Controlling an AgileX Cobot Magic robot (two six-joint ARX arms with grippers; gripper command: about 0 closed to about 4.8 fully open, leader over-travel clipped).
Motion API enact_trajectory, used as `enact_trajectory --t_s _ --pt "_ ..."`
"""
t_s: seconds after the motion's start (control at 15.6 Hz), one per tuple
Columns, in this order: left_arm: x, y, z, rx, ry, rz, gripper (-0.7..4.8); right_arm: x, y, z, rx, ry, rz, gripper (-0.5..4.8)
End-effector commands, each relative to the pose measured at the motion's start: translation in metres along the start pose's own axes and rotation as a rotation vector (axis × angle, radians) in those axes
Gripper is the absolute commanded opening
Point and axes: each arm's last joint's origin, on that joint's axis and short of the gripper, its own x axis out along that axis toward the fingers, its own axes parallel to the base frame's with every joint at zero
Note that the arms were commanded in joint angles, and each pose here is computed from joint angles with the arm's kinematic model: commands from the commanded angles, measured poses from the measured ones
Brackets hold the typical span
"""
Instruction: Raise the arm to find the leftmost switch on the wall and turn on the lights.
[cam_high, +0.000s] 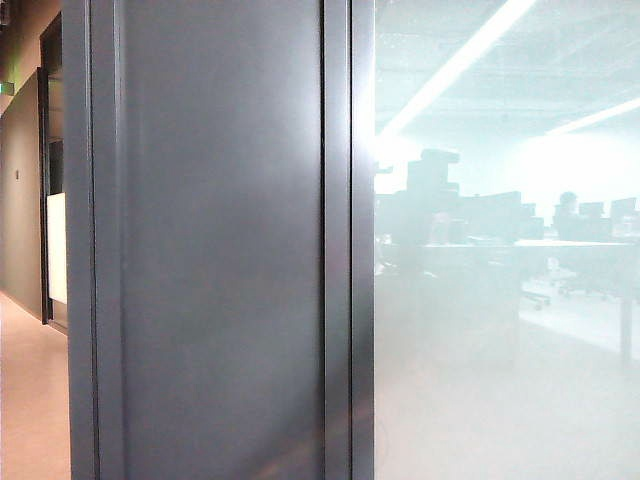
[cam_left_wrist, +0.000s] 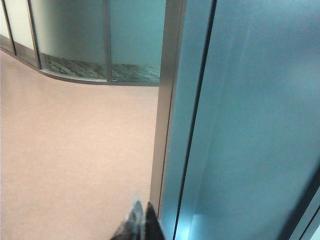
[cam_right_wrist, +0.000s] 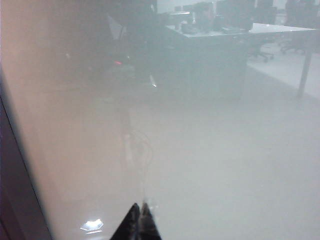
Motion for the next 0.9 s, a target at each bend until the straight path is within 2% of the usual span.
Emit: enact_trajectory --t_s 0.06,0.38,0.51,0.58,0.7,0.9 --pt "0.000 0.000 0.001 0.005 -0.011 -0.002 -0.05 0.000 0.000 0.002 0.001 -0.017 0.003 -0.01" --pt "0.000 0.000 0.002 -0.012 -0.011 -0.002 -0.05 0.000 0.000 0.003 0.000 -0.028 0.000 0.00" --pt "0.000 0.000 0.006 -0.130 -0.056 -0.008 -0.06 -0.001 0.001 0.012 0.000 -0.117 0.004 -0.01" --pt "-0.001 0.000 0.009 -0.158 -0.089 -0.012 -0.06 -0.002 0.001 0.018 0.001 -0.179 0.007 -0.01" --pt "-0.002 -0.001 0.018 -0.153 -0.175 -0.025 -0.06 -0.005 0.001 0.030 0.002 -0.295 0.010 -0.01" --pt "-0.009 -0.003 0.042 -0.139 -0.429 -0.060 -0.06 -0.015 0.001 0.064 0.016 -0.437 -0.046 -0.01"
